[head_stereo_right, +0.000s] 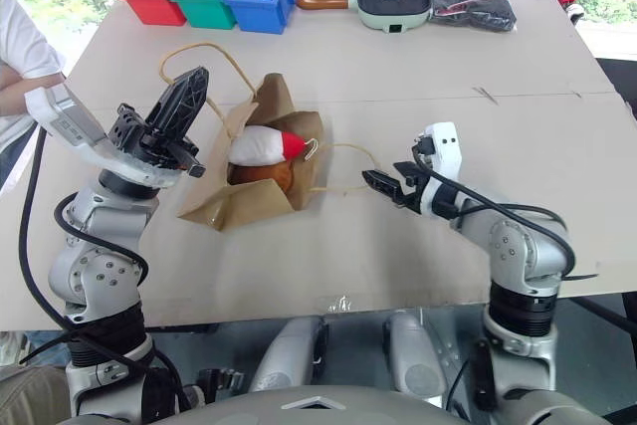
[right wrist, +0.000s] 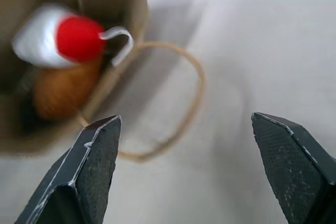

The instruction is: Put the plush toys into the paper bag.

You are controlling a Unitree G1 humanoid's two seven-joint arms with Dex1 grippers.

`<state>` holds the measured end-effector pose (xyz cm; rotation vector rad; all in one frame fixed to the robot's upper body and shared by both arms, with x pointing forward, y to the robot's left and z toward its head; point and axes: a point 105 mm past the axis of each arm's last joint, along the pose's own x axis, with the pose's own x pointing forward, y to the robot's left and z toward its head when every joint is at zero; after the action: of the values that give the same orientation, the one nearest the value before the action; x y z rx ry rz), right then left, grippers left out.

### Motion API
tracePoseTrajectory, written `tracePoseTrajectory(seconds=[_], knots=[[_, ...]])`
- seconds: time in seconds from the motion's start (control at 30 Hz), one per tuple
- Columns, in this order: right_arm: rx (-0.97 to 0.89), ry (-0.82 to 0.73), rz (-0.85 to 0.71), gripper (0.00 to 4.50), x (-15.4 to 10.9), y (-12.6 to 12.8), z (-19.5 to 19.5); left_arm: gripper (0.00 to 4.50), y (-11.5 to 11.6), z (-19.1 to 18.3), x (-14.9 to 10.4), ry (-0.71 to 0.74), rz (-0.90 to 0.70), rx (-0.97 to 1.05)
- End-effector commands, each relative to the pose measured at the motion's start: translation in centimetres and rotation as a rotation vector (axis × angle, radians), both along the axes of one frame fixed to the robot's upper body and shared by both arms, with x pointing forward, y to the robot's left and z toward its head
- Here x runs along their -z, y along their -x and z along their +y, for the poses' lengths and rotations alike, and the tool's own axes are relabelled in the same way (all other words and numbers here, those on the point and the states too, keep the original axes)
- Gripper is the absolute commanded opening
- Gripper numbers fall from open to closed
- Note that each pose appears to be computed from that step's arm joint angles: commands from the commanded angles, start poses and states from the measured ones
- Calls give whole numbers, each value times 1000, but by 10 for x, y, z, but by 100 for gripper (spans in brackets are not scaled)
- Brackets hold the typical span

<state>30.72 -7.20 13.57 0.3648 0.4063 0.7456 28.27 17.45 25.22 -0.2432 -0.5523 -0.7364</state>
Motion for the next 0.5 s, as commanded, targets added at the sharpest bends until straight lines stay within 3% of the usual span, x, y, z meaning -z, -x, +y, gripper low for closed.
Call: tracePoseTrajectory(seconds=[0.03,0.1,0.17,0.27,0.37,0.5], knots=[[-21,-15,36,382,3,-1,15,0,9,4,-11,10,-54,-12],[-49,-75,38,362,2,-3,27,0,11,7,-11,14,-58,-23],[-76,-123,-39,298,-5,-7,40,0,13,11,-10,38,-50,-29],[-131,-262,-127,157,-26,-1,51,0,13,11,-8,32,-32,-27],[-216,-455,-253,20,-68,15,56,0,12,14,-11,57,-30,-30],[-474,-595,-450,5,-130,59,65,0,7,37,-24,103,-40,-77]])
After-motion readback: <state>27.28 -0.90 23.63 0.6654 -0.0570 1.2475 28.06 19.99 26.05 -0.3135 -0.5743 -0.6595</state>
